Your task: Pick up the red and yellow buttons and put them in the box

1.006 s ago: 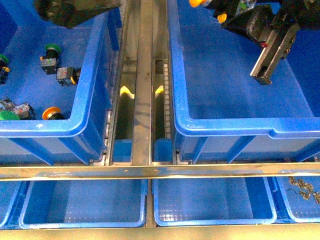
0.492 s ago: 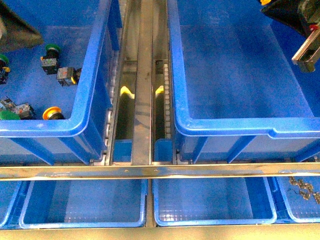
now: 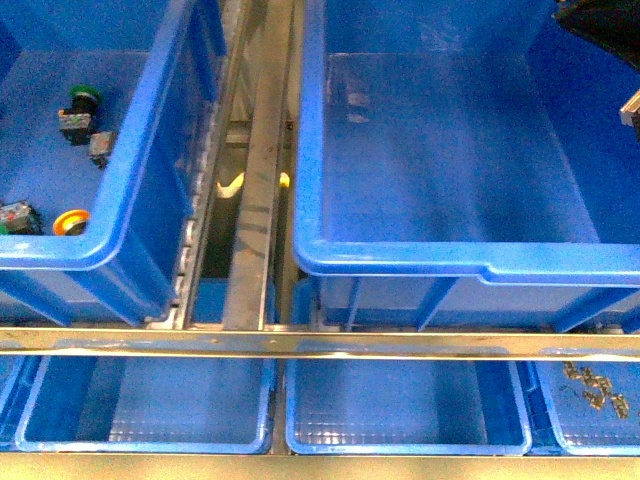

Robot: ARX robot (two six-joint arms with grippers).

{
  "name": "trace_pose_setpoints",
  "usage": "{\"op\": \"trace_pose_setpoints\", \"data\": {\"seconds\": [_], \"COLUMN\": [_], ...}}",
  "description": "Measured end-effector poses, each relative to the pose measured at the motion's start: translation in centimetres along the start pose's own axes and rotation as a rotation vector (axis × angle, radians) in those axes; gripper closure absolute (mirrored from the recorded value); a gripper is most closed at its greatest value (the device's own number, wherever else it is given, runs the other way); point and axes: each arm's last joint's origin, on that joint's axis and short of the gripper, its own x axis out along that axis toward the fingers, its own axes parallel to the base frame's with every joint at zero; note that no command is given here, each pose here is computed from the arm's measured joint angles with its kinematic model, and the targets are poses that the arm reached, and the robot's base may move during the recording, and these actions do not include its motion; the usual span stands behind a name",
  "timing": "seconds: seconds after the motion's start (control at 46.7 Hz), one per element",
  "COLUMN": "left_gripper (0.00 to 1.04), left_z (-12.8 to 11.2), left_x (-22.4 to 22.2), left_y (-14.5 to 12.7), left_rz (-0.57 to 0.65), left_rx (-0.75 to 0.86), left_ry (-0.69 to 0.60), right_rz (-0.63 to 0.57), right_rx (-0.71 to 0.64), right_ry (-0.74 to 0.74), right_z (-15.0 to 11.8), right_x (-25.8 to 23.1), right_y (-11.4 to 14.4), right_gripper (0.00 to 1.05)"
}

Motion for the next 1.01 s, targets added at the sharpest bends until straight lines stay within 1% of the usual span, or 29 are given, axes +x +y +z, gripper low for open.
{"op": "trace_pose_setpoints", "data": {"seconds": [0.086, 0.107, 0.15, 0.193, 0.278, 0.471, 0.535, 0.877, 1.006], "left_gripper": [0.91, 0.93, 1.02, 1.02, 1.02, 1.02, 1.02, 1.02, 1.02], "left_z": [-0.1, 0.0, -0.1, -0.2, -0.5, -1.2, -1.5, -1.0, -0.9], "left_x": [-0.7, -0.8, -1.2, -1.7, -2.6, -3.8, -4.2, -5.7, -6.3], "left_y": [0.3, 0.4, 0.7, 1.3, 1.8, 1.9, 1.9, 1.9, 1.9], "left_rz": [-0.006, -0.005, -0.002, -0.022, 0.000, -0.004, -0.003, -0.004, -0.007], "left_rx": [0.005, 0.006, 0.007, 0.010, 0.011, 0.012, 0.012, 0.013, 0.015], "left_ry": [-0.001, -0.002, -0.004, -0.003, -0.006, 0.001, -0.014, -0.030, -0.038], "right_rz": [-0.011, -0.012, -0.015, -0.018, -0.022, -0.019, -0.012, -0.014, -0.022], "right_rx": [0.011, 0.015, 0.023, 0.027, 0.039, 0.043, 0.043, 0.050, 0.058], "right_ry": [0.010, 0.012, 0.014, 0.015, 0.018, 0.023, 0.021, 0.013, 0.028], "right_z": [-0.1, -0.2, -0.2, -0.2, -0.2, 0.0, 0.0, 0.3, -0.1], "right_x": [0.0, -0.1, -0.1, -0.1, -0.1, -0.1, -0.1, 0.0, -0.2], "right_y": [-0.1, -0.1, -0.1, -0.1, -0.1, 0.4, 0.6, 1.1, 1.4], "right_gripper": [0.72, 0.72, 0.72, 0.72, 0.72, 0.72, 0.72, 0.72, 0.72]}}
